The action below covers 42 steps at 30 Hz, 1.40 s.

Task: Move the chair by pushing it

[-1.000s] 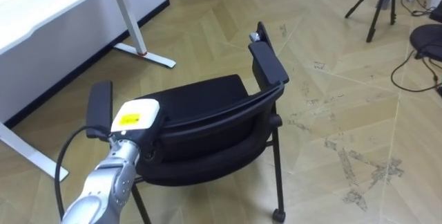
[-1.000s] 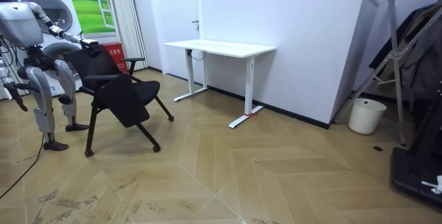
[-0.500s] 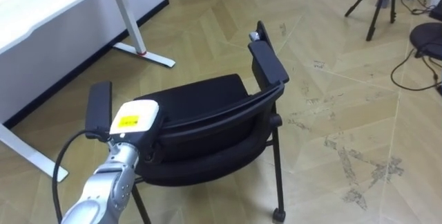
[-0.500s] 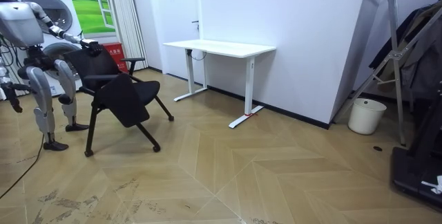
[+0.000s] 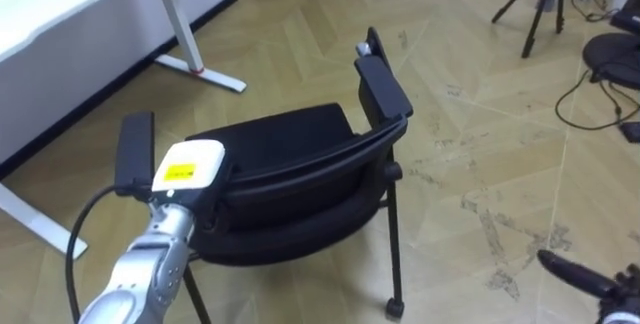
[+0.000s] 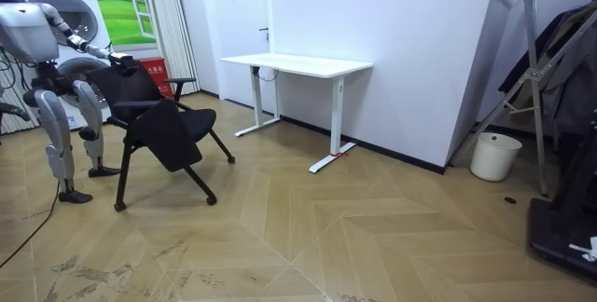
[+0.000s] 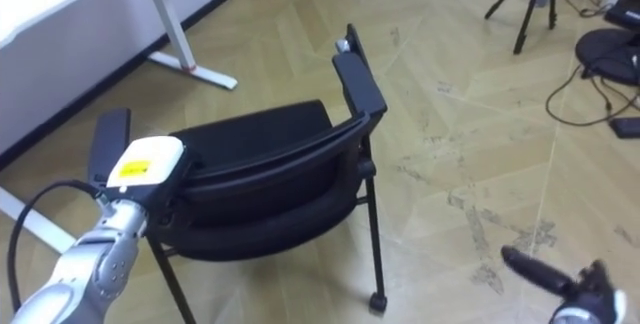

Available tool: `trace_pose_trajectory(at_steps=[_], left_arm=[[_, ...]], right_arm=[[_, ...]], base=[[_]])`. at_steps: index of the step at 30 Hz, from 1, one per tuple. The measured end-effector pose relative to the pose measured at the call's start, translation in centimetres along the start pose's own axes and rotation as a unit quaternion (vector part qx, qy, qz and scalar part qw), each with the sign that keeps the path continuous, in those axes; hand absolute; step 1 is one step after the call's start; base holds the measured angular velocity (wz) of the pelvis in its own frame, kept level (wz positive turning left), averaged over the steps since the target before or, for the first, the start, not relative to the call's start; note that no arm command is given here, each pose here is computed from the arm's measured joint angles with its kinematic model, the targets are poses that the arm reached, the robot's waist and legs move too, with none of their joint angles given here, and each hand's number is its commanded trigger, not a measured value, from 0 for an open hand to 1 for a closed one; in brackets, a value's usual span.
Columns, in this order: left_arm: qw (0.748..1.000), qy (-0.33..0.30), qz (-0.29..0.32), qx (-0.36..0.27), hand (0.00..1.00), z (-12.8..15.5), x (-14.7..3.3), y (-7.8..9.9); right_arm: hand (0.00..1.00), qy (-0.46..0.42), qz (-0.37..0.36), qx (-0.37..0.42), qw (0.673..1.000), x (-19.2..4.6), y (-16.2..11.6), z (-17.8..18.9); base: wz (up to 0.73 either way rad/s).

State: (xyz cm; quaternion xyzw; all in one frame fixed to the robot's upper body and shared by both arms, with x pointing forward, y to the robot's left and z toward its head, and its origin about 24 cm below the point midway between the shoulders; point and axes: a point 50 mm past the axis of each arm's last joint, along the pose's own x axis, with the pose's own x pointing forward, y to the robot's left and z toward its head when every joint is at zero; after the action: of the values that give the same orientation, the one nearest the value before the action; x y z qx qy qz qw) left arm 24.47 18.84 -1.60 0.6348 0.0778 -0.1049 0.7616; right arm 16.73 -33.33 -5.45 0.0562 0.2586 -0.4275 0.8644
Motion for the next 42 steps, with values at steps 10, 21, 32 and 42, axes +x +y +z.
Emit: trace_pose_trajectory(at_steps=[10, 21, 32, 42], left_arm=[[1.000, -0.003, 0.005, 0.001, 1.00, 0.2, 0.1, 0.3], [0.999, -0.034, 0.020, 0.020, 1.00, 1.4, 0.5, 1.2], [0.998, -0.049, 0.018, 0.027, 1.00, 1.6, 0.7, 1.5], [0.996, -0.071, 0.017, 0.046, 1.00, 1.5, 1.0, 1.9]], right_arm=[[0.00, -0.204, 0.062, -0.066, 0.975, -2.5, 5.1, 7.8], [0.00, -0.334, 0.119, -0.191, 0.916, -4.5, 7.9, 11.9], [0.00, -0.396, 0.181, -0.345, 0.832, -6.3, 10.5, 12.2], [0.00, -0.419, 0.234, -0.441, 0.759, -7.2, 11.8, 11.7]], base=[[-0.02], [-0.06], [0.00], [0.00]])
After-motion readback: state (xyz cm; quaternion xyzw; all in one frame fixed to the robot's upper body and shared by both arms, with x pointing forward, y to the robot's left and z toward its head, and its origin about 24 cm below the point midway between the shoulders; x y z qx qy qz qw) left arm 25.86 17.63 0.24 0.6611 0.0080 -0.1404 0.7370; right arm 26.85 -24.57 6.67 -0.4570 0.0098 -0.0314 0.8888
